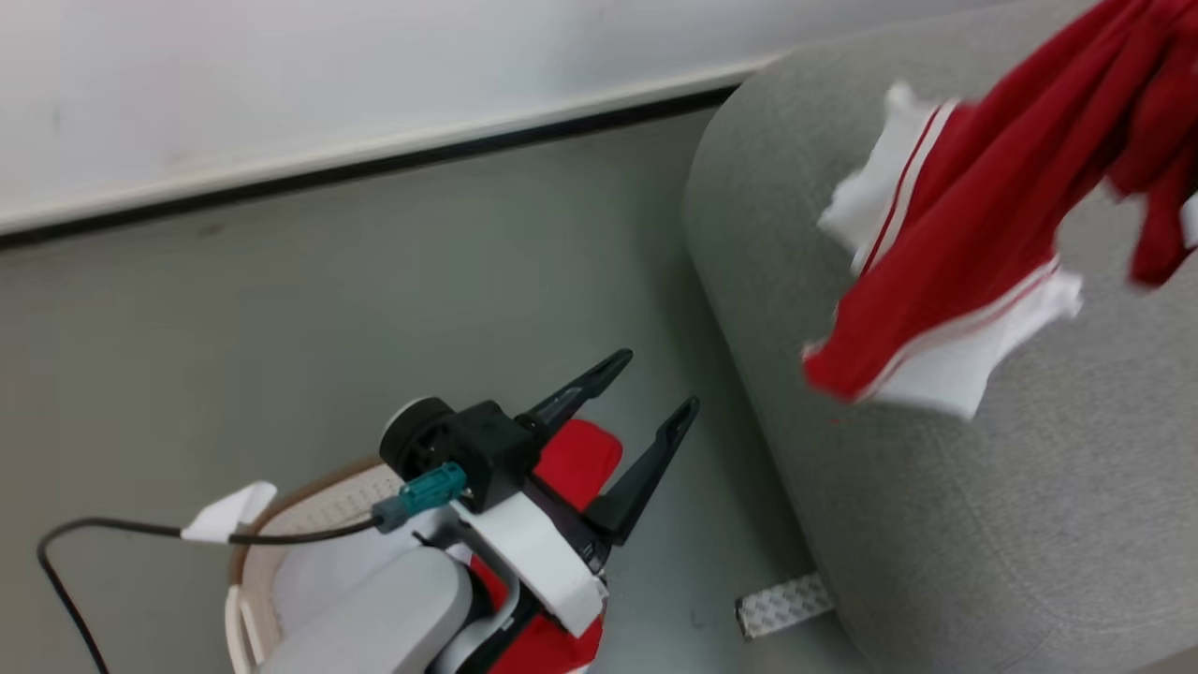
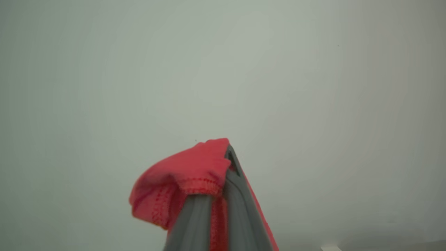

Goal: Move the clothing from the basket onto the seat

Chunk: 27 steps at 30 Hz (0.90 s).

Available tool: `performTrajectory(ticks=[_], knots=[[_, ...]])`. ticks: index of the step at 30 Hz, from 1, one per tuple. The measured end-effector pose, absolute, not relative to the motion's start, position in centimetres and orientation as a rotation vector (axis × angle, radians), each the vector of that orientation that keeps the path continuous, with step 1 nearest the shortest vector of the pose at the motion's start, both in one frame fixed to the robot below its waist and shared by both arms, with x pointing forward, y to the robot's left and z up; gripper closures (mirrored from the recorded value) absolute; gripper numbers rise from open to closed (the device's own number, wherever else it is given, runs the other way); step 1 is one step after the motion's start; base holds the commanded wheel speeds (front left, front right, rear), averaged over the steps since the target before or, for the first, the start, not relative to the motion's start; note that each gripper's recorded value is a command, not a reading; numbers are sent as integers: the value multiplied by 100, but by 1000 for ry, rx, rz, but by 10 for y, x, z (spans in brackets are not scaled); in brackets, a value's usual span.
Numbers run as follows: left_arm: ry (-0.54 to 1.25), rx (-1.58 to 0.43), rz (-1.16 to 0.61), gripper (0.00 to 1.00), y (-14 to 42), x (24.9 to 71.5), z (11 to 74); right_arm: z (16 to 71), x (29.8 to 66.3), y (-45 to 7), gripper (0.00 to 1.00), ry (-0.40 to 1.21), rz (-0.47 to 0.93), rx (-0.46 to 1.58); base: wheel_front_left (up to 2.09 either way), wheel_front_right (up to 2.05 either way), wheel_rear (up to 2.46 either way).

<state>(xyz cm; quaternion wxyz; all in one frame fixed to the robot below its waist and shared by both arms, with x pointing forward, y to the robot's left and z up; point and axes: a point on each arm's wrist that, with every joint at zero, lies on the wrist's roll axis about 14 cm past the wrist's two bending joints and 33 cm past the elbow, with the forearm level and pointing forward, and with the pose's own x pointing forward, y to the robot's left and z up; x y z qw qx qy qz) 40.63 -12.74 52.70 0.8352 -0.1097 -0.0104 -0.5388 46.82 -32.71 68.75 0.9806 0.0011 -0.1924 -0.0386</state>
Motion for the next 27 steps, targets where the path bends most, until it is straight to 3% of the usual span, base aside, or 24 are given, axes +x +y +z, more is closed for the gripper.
performTrajectory(ticks=[6,12,19,27], knots=[[31,-244,-1107,0,-111,428,499,720,517,-359,100,-400,-133,-16,0,0,0],[71,-253,-1049,0,-90,447,474,724,543,-414,100,-354,-276,-81,0,0,0],[119,-248,-989,0,-68,462,444,610,574,-434,100,-28,-345,-103,0,0,0],[150,-251,-974,0,-62,469,422,429,541,-432,100,519,-399,-62,0,0,0]])
